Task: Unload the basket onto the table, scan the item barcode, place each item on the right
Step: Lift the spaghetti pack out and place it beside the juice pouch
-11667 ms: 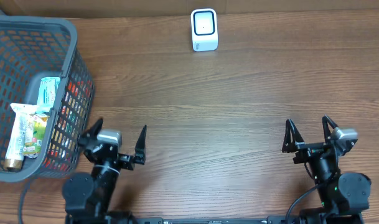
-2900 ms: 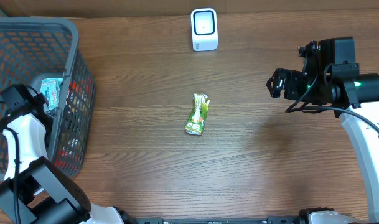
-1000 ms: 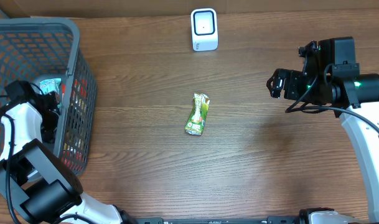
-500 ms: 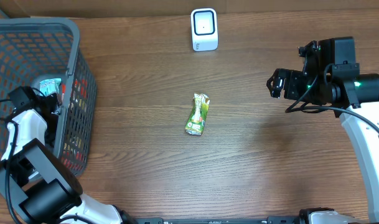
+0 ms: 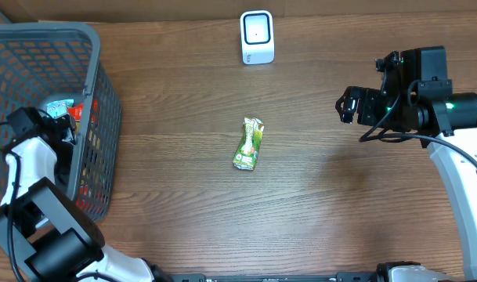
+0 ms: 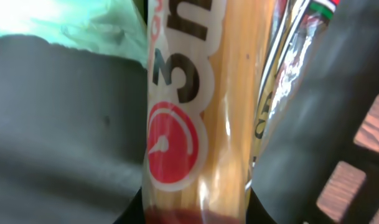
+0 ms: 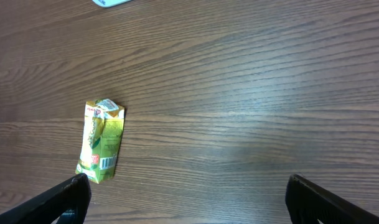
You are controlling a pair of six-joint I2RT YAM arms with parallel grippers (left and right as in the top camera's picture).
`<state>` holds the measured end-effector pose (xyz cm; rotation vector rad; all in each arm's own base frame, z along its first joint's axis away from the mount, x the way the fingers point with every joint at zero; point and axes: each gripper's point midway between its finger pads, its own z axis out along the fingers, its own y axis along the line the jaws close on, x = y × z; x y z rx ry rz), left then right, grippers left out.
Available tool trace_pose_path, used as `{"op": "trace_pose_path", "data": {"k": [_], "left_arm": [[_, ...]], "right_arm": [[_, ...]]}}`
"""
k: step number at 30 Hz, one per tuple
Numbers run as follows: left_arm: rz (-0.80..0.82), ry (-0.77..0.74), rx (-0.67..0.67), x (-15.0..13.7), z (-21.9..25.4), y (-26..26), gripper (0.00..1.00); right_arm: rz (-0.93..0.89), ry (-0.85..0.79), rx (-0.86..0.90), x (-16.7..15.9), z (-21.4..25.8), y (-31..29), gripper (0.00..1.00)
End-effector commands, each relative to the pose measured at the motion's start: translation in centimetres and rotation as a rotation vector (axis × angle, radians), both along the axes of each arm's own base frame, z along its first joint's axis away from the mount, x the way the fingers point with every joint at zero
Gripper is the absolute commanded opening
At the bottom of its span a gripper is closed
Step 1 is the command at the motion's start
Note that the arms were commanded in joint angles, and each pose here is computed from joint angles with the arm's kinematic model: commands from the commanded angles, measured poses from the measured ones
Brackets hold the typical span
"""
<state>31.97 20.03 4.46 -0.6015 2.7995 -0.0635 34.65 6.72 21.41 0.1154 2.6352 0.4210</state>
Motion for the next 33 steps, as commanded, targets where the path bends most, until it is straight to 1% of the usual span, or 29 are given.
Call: {"op": "trace_pose_path", "data": {"k": [1, 4, 7, 12, 16, 19, 20, 22, 25, 29, 32, 33], "left_arm": [[0.004, 0.003, -0.011, 1.2, 2.6, 0.3, 0.04], [0.006, -0.037, 0.016, 2.7, 7.5, 1.3, 0.04], [0.023, -0.1, 0.053, 3.9, 13.5, 2.1, 0.04], [0.051, -0.235, 0.114, 4.6, 23.5, 1.8, 0.04], [-0.032, -0.385, 0.082, 4.9, 30.4, -2.1, 0.04], [-0.121, -0.474, 0.029, 4.6, 33.9, -6.1, 0.04], [-0.168, -0.497, 0.01, 4.5, 34.9, -8.2, 0.04], [-0.217, -0.495, -0.019, 4.3, 35.1, -10.5, 0.04], [-0.3, -0.425, -0.089, 4.3, 33.8, -14.9, 0.04], [-0.455, -0.265, -0.19, 4.4, 29.6, -21.5, 0.04], [-0.557, -0.151, -0.239, 4.4, 25.8, -26.0, 0.05], [-0.566, -0.108, -0.241, 4.3, 24.1, -27.1, 0.04]], "right_arm": [[0.019, -0.028, 0.006, 0.3, 0.9, 0.5, 1.0], [0.019, -0.028, 0.006, 0.3, 0.9, 0.5, 1.0], [0.019, -0.027, 0.006, 0.3, 0.8, 0.5, 1.0], [0.019, -0.027, 0.006, 0.3, 0.8, 0.5, 1.0], [0.019, -0.027, 0.006, 0.3, 0.8, 0.5, 1.0], [0.019, -0.027, 0.006, 0.3, 0.8, 0.5, 1.0], [0.019, -0.027, 0.006, 0.3, 0.8, 0.5, 1.0], [0.019, -0.027, 0.006, 0.3, 0.8, 0.5, 1.0], [0.019, -0.029, 0.005, 0.3, 0.9, 0.5, 1.0], [0.019, -0.032, 0.006, 0.4, 0.9, 0.5, 1.0], [0.019, -0.032, 0.006, 0.4, 0.9, 0.5, 1.0], [0.019, -0.032, 0.006, 0.4, 0.9, 0.5, 1.0]]}}
